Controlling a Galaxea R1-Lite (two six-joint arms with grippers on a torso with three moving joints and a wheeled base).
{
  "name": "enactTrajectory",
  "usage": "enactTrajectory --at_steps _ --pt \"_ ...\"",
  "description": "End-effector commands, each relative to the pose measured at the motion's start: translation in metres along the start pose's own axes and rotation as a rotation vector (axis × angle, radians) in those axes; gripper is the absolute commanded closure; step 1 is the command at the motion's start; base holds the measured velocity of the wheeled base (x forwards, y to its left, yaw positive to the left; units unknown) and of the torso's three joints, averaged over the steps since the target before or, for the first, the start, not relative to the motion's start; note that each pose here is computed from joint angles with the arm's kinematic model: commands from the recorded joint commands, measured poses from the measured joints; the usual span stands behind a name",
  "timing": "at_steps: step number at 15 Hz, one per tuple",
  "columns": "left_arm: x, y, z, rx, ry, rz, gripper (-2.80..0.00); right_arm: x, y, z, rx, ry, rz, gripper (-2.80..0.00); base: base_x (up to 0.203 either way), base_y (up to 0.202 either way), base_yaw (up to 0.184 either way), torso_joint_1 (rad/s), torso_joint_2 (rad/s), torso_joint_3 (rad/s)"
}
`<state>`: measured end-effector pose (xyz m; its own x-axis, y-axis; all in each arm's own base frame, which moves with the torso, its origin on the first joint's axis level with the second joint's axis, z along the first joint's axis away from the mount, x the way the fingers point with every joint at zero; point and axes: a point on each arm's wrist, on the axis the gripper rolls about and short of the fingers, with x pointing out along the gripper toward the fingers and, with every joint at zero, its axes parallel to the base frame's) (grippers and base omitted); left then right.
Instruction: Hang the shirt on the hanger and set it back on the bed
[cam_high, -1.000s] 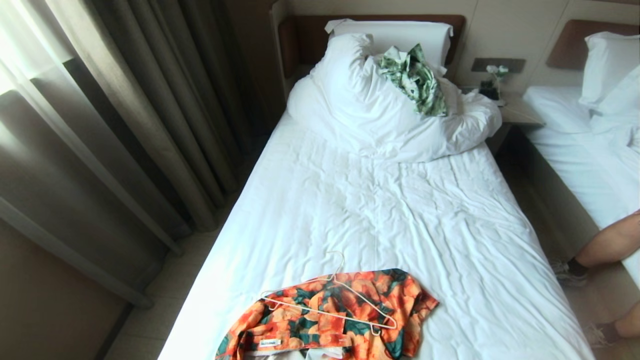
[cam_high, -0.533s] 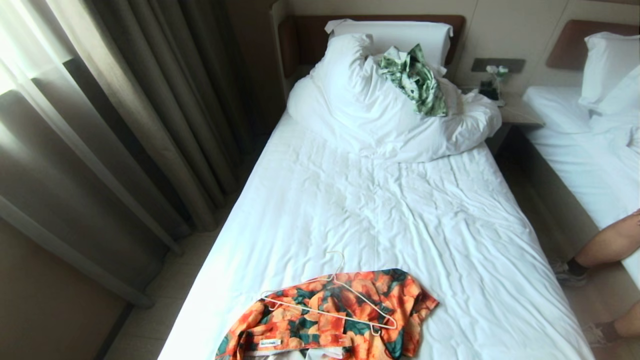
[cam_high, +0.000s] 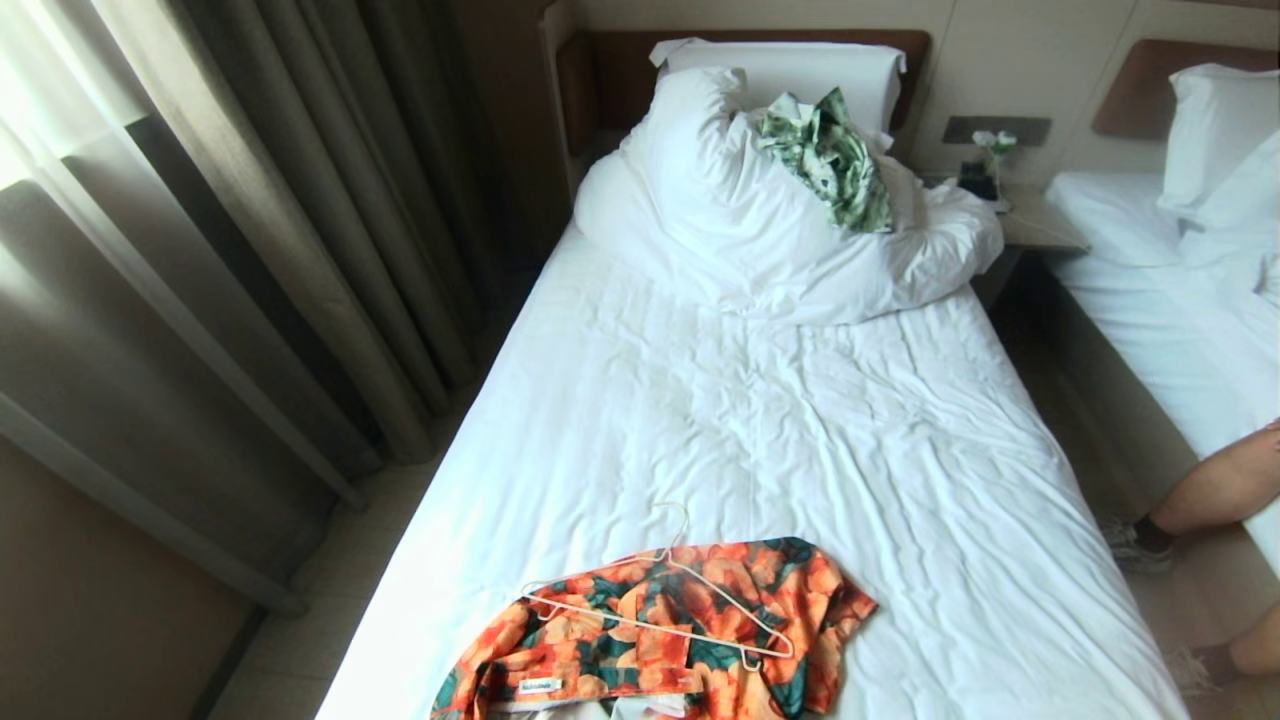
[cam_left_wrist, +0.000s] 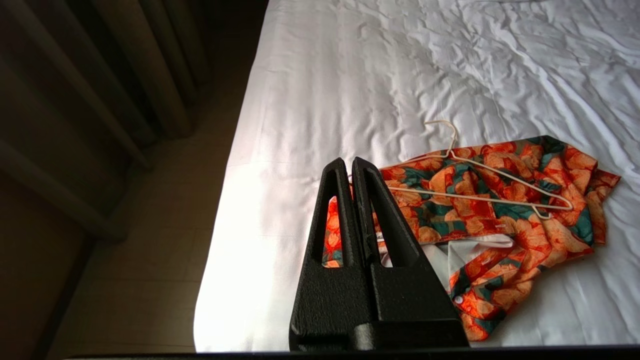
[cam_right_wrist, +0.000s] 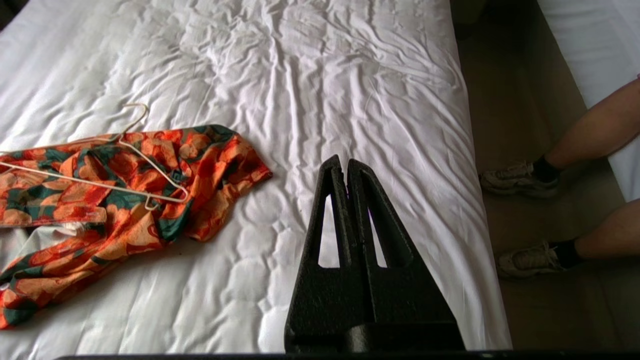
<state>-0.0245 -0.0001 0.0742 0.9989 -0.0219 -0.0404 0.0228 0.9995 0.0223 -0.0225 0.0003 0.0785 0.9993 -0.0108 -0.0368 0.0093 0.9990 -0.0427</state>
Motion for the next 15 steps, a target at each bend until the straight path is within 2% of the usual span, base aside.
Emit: enactTrajectory --at_steps 1,9,12,15 --pt "0.0002 0.0 0.0001 -0.001 0.002 0.001 0.0 -0.0014 0.0002 -0.0026 -0.001 -0.02 0.004 0.0 0.0 0.0 0.0 0.0 0.0 0.0" --pt "0.0001 0.0 0.0001 -0.001 0.001 0.002 0.0 -0.0008 0.0001 -0.0018 0.009 -0.04 0.0 0.0 0.0 0.0 0.0 0.0 0.0 0.0" --pt "0.0001 0.0 0.0001 -0.001 0.001 0.002 0.0 -0.0008 -0.0002 -0.0017 0.066 -0.041 -0.009 0.0 0.0 0.0 0.0 0.0 0.0 0.0" --pt "0.0001 0.0 0.0001 -0.001 0.001 0.002 0.0 -0.0009 -0.0002 -0.0017 0.066 -0.041 -0.011 0.0 0.0 0.0 0.0 0.0 0.0 0.0"
